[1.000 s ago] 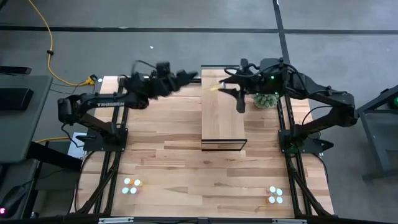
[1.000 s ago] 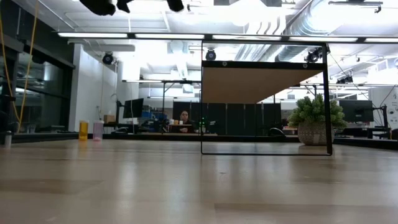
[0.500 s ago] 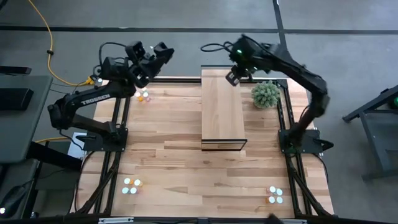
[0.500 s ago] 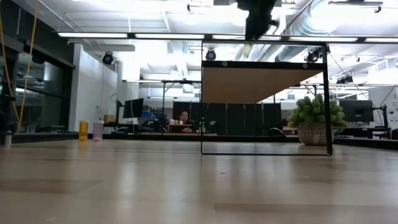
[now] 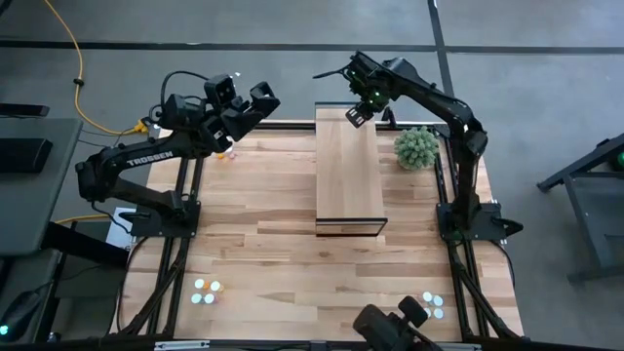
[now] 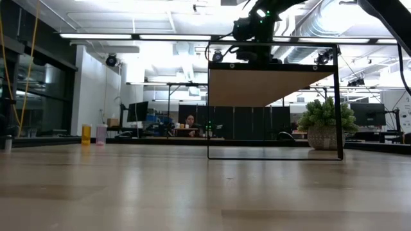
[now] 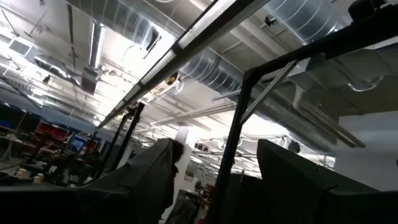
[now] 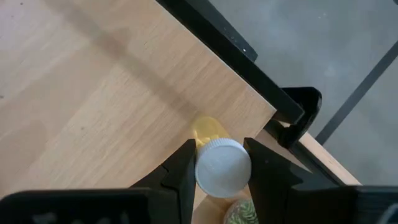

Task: Pick and place medicine bottles onto shelf by color
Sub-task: Put the top yellow pill bottle on the shelf

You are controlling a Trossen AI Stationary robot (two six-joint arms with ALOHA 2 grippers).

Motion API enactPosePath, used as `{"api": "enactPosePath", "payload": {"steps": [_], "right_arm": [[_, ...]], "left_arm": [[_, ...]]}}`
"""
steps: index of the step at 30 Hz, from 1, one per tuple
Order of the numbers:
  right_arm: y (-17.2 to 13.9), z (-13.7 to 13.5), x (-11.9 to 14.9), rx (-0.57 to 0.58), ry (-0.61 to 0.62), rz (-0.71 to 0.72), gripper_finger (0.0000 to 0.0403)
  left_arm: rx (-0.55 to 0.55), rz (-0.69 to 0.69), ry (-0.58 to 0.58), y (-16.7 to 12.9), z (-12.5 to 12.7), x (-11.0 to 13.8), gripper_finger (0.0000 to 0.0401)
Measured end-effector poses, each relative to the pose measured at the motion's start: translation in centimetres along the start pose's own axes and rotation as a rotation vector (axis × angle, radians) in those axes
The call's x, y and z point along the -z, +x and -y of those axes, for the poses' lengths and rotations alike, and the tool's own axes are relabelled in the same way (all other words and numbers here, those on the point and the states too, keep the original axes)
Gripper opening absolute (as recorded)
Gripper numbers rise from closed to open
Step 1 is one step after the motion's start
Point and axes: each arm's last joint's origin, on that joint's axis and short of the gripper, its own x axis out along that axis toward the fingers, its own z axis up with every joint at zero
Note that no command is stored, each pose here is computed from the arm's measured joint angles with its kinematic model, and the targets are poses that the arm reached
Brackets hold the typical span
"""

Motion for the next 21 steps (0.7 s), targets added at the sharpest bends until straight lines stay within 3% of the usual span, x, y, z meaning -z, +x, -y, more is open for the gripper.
{"api": "enactPosePath", "payload": {"steps": [12, 21], "right_arm": [[0.22, 0.59, -0.07, 0.045, 0.051, 0.001, 0.0108], [0.3, 0.82, -0.08, -0.017, 0.108, -0.008, 0.0108]], "left_arm": [[-0.009, -0.007, 0.0, 0.0, -0.1, 0.08, 0.0227], [-0.01, -0.007, -0.002, 0.0, -0.1, 0.08, 0.0227]]}}
